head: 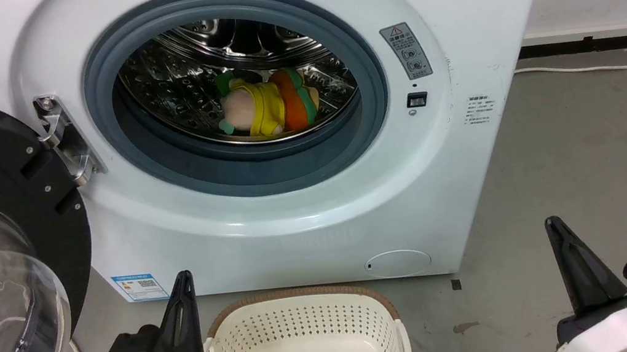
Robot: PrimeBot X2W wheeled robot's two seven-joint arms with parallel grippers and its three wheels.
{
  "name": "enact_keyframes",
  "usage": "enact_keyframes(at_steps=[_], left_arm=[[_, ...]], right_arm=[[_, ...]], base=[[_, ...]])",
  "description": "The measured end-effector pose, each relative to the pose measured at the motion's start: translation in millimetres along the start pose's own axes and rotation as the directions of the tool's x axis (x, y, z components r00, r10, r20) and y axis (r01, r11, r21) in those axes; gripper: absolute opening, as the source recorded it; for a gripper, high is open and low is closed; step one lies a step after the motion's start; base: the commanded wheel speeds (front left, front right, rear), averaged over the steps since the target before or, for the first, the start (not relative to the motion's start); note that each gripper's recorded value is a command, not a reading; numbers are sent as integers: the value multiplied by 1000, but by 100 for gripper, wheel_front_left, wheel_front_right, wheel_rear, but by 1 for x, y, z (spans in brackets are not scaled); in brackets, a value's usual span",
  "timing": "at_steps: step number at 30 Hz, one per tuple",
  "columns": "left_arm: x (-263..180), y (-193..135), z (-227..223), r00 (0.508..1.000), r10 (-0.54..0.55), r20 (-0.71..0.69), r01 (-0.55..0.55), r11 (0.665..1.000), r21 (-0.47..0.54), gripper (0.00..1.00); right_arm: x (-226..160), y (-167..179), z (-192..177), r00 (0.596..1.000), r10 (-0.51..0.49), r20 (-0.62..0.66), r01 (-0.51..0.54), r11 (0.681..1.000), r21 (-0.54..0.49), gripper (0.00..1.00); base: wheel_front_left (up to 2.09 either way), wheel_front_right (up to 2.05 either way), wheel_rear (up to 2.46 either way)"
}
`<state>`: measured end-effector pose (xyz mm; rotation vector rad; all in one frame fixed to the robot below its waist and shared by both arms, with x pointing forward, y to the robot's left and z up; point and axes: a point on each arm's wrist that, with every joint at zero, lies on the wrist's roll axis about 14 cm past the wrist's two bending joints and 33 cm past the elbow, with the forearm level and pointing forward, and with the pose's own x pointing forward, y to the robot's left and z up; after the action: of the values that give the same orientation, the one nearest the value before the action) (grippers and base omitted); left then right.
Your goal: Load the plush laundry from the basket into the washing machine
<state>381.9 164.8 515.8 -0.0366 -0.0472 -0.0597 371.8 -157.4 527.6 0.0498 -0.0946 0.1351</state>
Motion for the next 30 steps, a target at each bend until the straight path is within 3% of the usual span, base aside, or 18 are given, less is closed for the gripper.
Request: enact_keyframes(at_steps=[30], left_arm=[[-2,2,6,1000,14,-14,-13,1000,28,0]], right_arm=[[-1,0,-1,999,0,-42,-1,1000,-29,0]], base=[[0,0,0]])
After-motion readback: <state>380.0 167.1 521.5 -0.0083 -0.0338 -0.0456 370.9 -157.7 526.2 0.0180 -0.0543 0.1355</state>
